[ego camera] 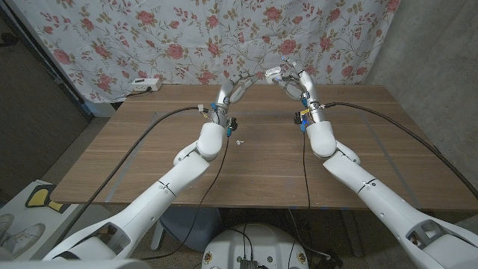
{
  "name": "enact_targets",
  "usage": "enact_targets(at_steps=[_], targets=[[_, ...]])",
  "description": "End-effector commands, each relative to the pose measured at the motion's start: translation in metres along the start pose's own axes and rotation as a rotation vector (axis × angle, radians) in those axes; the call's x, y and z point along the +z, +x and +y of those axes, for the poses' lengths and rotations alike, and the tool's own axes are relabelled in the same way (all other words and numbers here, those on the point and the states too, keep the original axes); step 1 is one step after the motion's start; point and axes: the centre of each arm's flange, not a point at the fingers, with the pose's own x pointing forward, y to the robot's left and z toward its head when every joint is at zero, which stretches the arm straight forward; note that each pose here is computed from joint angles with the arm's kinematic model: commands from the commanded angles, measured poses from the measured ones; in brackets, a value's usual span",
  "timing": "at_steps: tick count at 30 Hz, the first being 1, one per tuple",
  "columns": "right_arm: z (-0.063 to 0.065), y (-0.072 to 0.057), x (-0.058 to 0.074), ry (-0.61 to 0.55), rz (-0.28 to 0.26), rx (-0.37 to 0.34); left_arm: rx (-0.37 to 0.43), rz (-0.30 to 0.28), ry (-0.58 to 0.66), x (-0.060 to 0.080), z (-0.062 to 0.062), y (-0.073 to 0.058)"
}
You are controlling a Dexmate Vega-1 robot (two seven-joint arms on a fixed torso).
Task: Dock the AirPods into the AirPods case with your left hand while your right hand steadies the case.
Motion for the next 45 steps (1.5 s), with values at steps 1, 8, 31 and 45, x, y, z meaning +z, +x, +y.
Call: enact_targets(at_steps=[1, 8, 31, 45], targets=[[0.001, 0.000, -0.001, -0.030, -0.012, 0.013, -0.010, 0.004, -0.047, -0.002, -0.003, 0.001], [0.003, 0.002, -0.001, -0.031, -0.013, 0.020, -0.042, 0.009, -0.058, -0.003, -0.003, 0.005], [0.011, 0.004, 0.002, -0.048, -0.018, 0.042, -0.092, 0.012, -0.070, -0.007, -0.006, 0.005], [0.012, 0.003, 0.003, -0.057, -0.021, 0.052, -0.103, 0.014, -0.080, -0.009, -0.008, 0.006]])
